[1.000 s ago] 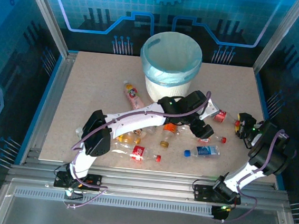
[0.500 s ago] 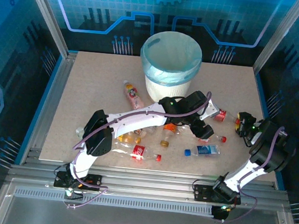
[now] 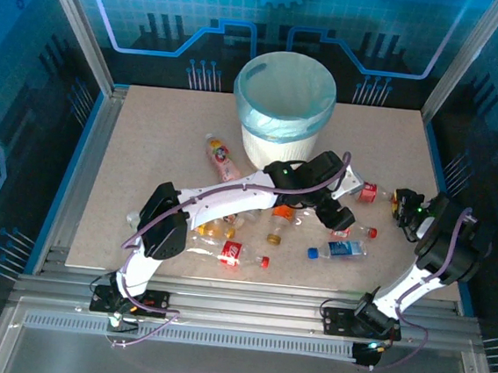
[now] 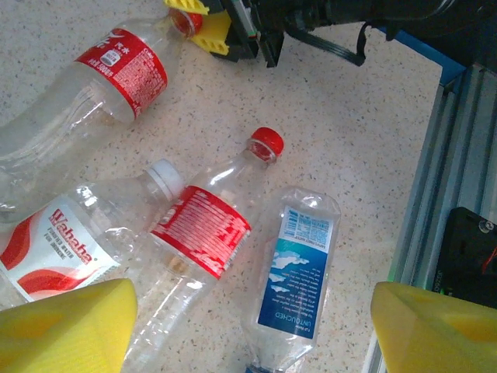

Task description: Put the plastic bottles in the bin

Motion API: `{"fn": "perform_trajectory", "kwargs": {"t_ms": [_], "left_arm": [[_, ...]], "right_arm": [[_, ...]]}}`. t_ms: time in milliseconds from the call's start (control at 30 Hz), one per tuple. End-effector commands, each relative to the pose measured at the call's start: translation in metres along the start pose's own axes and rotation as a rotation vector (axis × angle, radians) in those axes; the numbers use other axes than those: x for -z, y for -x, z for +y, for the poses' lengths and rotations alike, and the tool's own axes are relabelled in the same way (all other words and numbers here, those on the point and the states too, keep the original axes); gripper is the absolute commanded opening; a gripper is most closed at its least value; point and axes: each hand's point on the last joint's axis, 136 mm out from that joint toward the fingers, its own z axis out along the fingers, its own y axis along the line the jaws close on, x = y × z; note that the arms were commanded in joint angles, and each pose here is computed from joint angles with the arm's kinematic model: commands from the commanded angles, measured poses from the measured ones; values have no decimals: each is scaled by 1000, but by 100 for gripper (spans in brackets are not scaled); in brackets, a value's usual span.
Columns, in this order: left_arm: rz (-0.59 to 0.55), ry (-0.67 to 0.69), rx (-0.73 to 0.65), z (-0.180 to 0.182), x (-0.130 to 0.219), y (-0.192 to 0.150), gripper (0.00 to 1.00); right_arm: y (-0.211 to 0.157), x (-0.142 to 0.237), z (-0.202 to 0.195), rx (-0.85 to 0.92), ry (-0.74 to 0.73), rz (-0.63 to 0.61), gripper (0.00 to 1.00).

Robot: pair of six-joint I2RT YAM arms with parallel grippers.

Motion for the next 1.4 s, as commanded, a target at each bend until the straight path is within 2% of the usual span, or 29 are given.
{"fn": "perform_trajectory", "kwargs": {"t_ms": [0,267,533,867,1367], "left_arm": [[-44,0,24,-1,21,9,81],[-48,13,49,4,30,-3,81],[-72,13,62,7,44,-2,81],[-156,27,70,10,84,13,81],[-324,145,53,19,186,17,80]], "right_arm": [[9,13,-7,63,-85,-86,33],[5,34,-22,52,-93,-101,32],[3,62,13,123,-56,-141,30],[-4,125,101,386,-34,-368,27],[-73,219,239,787,119,-635,21]]}}
